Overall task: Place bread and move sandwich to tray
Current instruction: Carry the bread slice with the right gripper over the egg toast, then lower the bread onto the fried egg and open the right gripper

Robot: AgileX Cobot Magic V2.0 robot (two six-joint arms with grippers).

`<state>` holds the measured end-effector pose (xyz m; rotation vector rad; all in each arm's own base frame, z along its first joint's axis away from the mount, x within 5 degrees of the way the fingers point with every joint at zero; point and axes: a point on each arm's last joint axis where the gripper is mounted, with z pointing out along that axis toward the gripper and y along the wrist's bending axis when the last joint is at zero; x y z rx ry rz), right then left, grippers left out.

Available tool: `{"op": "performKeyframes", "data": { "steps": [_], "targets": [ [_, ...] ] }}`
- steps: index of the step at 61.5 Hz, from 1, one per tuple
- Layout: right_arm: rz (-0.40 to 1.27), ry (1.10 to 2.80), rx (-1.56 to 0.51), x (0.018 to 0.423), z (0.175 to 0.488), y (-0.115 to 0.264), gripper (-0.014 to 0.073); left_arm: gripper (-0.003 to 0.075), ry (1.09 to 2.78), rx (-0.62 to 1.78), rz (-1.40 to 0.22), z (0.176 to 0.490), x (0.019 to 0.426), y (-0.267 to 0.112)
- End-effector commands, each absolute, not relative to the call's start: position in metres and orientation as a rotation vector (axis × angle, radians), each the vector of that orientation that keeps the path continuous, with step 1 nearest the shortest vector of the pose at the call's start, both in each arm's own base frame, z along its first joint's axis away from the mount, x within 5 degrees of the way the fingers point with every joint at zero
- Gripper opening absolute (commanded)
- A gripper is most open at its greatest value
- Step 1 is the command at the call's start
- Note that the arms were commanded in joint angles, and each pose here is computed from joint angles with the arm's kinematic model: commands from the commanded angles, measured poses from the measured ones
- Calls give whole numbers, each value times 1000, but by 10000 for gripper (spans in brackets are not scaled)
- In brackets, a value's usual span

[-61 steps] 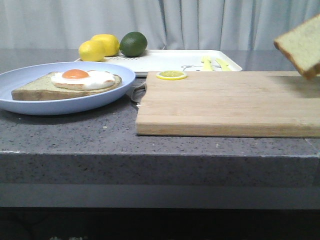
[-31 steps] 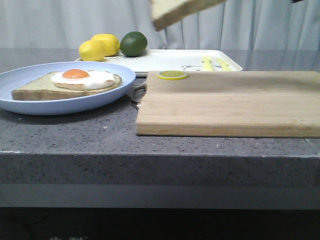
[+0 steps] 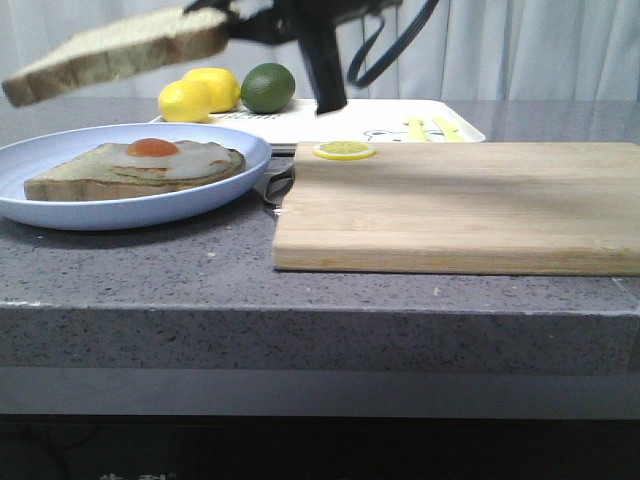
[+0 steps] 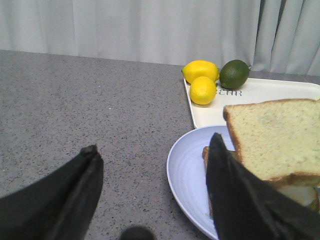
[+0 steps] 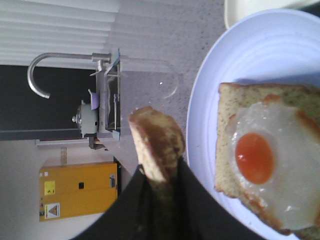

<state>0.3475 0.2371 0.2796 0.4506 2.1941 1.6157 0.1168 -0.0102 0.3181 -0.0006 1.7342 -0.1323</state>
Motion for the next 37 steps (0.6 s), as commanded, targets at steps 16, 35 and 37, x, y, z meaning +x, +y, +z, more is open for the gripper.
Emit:
{"op": "performKeyframes", "data": {
  "steps": [16, 35, 37],
  "targets": [
    [1633, 2141, 466, 354, 282, 241, -13, 438, 1629, -11, -140, 336, 118, -10],
    [1672, 2150, 427, 351, 283, 243, 223, 438, 1629, -11, -140, 336, 118, -10],
    [1674, 2150, 426, 351, 283, 243, 238, 438, 1629, -11, -140, 336, 118, -10]
  ]
}}
